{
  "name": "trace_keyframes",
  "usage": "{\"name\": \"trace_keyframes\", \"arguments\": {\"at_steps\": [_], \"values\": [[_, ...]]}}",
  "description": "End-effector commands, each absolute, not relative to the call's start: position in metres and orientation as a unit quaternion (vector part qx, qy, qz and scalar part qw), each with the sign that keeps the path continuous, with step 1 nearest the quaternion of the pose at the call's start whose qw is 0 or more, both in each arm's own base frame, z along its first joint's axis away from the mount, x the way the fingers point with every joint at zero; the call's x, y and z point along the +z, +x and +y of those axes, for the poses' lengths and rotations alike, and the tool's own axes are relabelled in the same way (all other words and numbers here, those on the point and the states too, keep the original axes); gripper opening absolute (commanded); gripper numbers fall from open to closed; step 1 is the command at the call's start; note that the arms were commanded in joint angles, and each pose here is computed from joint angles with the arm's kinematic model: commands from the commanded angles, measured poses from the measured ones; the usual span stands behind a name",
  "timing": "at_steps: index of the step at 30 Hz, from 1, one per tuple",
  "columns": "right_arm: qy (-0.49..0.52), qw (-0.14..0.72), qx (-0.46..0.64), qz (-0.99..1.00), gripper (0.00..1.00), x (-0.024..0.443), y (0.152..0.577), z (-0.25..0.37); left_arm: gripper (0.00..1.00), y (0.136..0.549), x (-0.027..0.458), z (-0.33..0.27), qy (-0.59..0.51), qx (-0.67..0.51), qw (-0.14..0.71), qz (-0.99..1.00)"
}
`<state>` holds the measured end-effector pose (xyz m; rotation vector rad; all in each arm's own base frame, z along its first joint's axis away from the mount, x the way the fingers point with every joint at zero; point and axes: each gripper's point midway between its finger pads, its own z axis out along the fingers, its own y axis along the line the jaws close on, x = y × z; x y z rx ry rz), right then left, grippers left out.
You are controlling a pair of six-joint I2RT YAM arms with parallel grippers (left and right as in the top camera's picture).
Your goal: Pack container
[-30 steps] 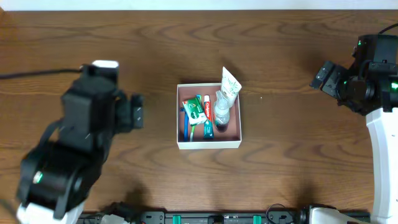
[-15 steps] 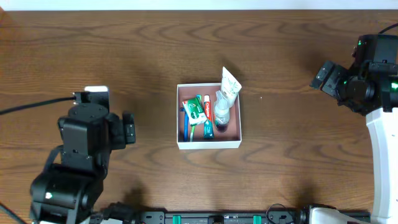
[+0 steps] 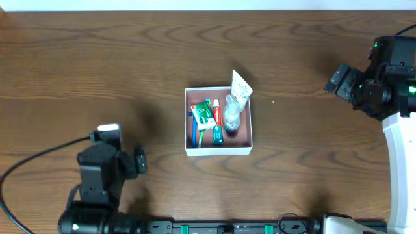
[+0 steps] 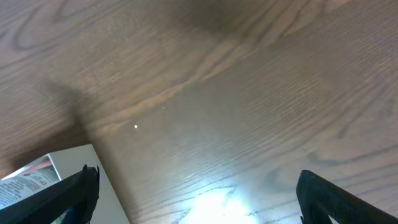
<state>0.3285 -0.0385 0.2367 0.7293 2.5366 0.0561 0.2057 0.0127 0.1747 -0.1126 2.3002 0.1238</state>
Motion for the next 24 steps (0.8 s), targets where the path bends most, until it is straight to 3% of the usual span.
{"name": "trace_keyframes", "arguments": {"at_steps": [1, 24], "values": [[0.271, 0.249, 0.02, 0.93, 0.99, 0.237, 0.328, -0.041, 0.98, 0.2, 0.162, 0.009, -0.042, 0.033, 0.417, 0.907], [0.271, 0.249, 0.02, 0.93, 0.99, 0.237, 0.328, -0.041, 0.98, 0.184, 0.098, 0.01, -0.045, 0.025, 0.448, 0.893]]}}
